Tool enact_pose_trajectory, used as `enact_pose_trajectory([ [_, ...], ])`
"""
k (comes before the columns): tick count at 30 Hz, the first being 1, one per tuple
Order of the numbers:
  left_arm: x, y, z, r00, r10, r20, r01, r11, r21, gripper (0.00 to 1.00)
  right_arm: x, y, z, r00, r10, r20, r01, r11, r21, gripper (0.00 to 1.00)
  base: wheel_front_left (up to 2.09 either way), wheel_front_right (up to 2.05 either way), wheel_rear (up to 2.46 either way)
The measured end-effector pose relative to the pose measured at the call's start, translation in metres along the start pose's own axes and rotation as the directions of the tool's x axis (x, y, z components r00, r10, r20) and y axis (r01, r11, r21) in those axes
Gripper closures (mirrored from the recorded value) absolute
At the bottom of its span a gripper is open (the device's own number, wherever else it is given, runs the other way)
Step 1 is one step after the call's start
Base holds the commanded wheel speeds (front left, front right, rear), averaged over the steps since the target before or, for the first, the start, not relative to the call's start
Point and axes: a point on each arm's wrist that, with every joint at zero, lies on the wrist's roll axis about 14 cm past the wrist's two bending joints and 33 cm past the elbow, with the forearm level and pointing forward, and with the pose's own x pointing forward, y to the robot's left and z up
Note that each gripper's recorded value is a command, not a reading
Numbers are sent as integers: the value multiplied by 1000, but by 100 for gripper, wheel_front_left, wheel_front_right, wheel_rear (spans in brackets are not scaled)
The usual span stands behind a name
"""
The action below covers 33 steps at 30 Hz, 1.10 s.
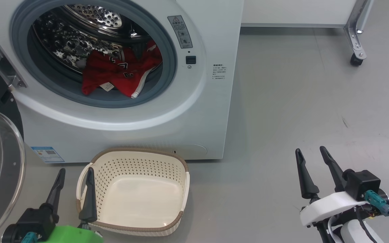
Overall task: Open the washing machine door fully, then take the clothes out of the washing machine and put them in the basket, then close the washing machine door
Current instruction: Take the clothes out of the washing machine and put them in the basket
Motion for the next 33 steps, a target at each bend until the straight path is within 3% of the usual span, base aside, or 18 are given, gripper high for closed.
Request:
enact_pose_trajectory([
  [33, 1, 0, -15, 999, 1, -47, -1, 1000, 3, 0, 2, -4, -9, 1000, -11, -25, 12, 1000, 10, 0, 0, 0, 0],
])
